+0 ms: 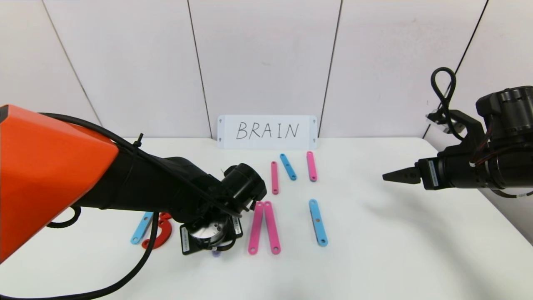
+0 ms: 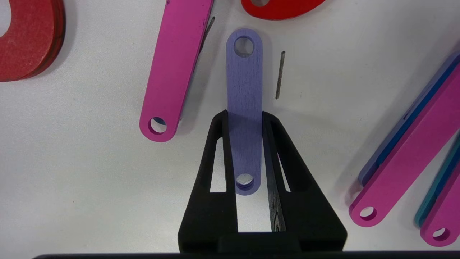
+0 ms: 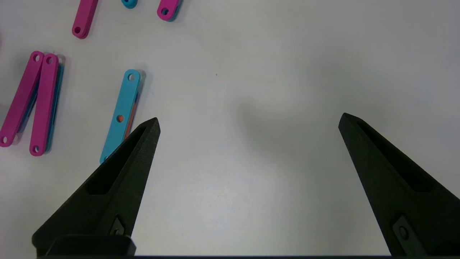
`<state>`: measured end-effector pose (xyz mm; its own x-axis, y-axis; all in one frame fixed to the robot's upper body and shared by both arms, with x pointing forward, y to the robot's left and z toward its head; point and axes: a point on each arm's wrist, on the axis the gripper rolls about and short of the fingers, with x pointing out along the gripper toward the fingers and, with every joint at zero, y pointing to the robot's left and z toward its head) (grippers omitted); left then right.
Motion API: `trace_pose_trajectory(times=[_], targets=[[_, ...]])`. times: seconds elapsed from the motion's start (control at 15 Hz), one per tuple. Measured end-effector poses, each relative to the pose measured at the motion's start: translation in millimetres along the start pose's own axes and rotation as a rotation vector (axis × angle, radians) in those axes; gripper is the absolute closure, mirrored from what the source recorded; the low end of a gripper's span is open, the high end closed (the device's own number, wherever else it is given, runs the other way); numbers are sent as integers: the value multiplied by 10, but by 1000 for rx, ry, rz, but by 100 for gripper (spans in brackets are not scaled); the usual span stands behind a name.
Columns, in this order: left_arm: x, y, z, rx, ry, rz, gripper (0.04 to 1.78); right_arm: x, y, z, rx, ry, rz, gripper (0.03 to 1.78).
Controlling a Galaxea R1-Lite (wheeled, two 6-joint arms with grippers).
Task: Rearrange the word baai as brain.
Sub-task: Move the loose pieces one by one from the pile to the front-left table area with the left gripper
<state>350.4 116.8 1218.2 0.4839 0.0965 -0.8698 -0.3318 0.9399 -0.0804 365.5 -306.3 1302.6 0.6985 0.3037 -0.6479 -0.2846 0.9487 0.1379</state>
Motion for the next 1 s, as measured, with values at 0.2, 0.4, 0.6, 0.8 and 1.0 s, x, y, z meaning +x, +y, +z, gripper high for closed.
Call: trace_pose_trajectory(times=[0.2, 0.4, 0.6, 0.8, 1.0], targets=[[1, 3, -3, 2, 1, 2, 150, 0, 0, 0, 0, 0, 0, 7], [1, -9, 2, -1, -6, -10, 124, 0, 0, -1, 0, 0, 0, 7], [1, -13, 3, -2, -6, -14, 74, 1, 0, -2, 0, 1, 0, 7], [-4, -19, 4, 2, -7, -17, 31, -1, 0, -1, -1, 0, 0, 7], [-11, -31, 0, 6, -8, -21, 10, -5, 3, -1, -1, -1, 1, 7]])
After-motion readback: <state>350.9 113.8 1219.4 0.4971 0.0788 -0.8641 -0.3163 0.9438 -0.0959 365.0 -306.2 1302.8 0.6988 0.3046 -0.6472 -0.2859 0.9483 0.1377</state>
